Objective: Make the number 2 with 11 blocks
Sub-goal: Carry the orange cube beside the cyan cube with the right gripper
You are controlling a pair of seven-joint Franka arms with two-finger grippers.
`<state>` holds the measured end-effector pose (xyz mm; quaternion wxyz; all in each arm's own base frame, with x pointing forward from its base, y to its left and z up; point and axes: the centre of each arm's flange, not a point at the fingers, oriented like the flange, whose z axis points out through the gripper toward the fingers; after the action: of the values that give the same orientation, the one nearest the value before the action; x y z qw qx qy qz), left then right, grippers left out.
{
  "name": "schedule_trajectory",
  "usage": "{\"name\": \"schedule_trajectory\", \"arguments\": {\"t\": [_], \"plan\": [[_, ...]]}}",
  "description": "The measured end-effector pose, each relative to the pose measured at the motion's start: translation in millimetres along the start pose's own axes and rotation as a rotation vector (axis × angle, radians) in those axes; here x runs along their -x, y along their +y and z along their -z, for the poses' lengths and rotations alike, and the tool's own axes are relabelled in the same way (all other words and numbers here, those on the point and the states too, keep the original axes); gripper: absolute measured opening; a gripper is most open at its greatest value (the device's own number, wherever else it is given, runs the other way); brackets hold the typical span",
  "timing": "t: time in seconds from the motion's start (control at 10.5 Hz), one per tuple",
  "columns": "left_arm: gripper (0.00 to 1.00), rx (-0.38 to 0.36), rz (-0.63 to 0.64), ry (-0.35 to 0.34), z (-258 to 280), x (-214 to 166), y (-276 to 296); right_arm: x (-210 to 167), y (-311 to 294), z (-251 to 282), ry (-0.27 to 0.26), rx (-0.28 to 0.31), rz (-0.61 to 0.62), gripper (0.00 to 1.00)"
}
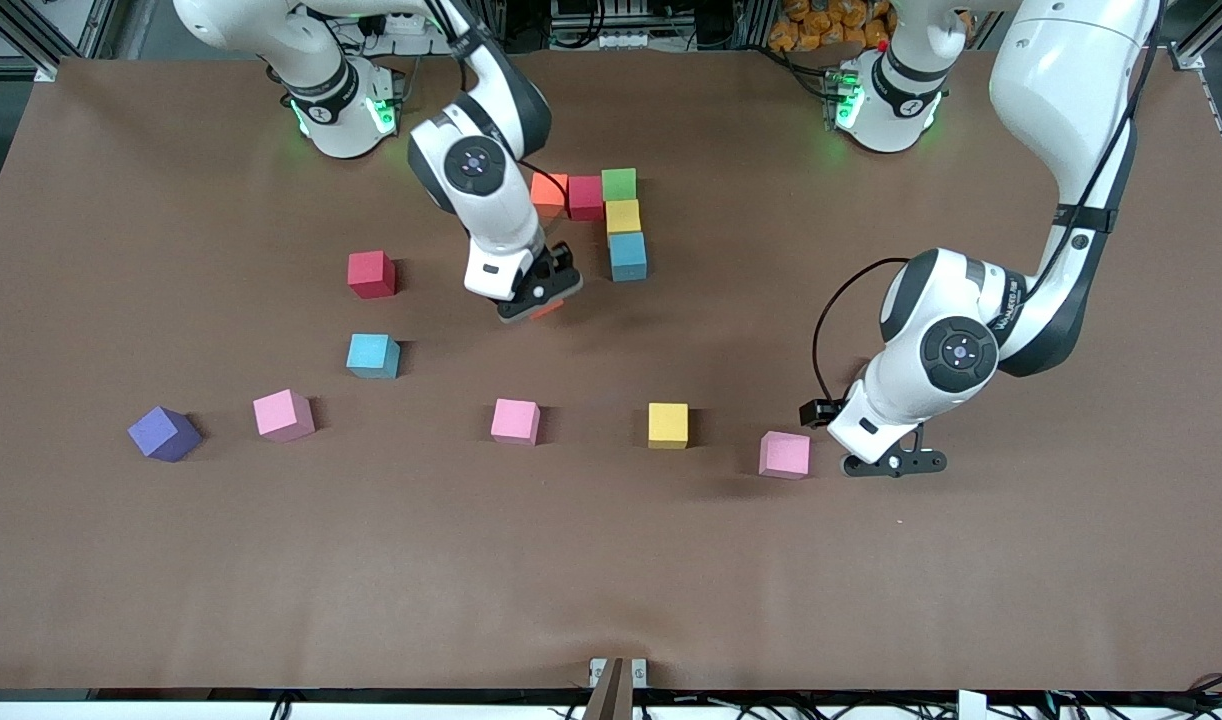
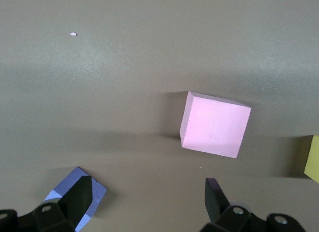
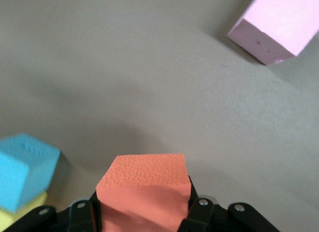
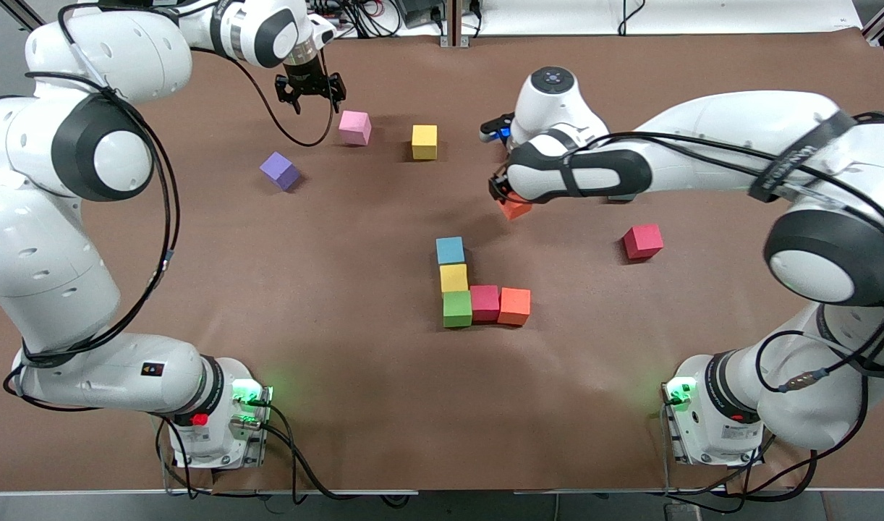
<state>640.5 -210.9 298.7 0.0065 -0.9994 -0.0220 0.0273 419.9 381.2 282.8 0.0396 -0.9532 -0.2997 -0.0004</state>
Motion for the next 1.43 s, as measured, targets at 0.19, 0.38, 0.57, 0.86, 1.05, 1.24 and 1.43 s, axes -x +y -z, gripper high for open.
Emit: {"name": "schedule_trajectory", "arguments": {"t": [0.19,0.38,0.57,0.86,1.05,1.24,1.43], "plan": [[1.0,0.006,0.002,0.005,-6,-2,1,17,0,6,-0.004,-0.005,0.279,0.59],[1.0,0.009,0.003,-0.003,-17,-4,1,28,-12,-1,-0.027,0.017,0.5,0.59],[1.0,0.01,0.013,-0.008,-23,-5,-1,38,-32,-11,-0.043,0.042,0.668,0.59],[1.0,0.011,0.036,-0.009,-24,-7,-5,44,-66,-32,-0.024,0.056,0.837,0.59],[1.0,0.011,0.042,-0.012,-26,-8,-7,49,-93,-50,0.002,0.067,0.899,0.59],[1.0,0.013,0.053,-0.005,-23,-12,-13,55,-116,-66,0.005,0.072,0.946,0.59],[1.0,0.021,0.075,0.022,-6,-20,-26,53,-124,-72,0.003,0.075,0.956,0.59]]}}
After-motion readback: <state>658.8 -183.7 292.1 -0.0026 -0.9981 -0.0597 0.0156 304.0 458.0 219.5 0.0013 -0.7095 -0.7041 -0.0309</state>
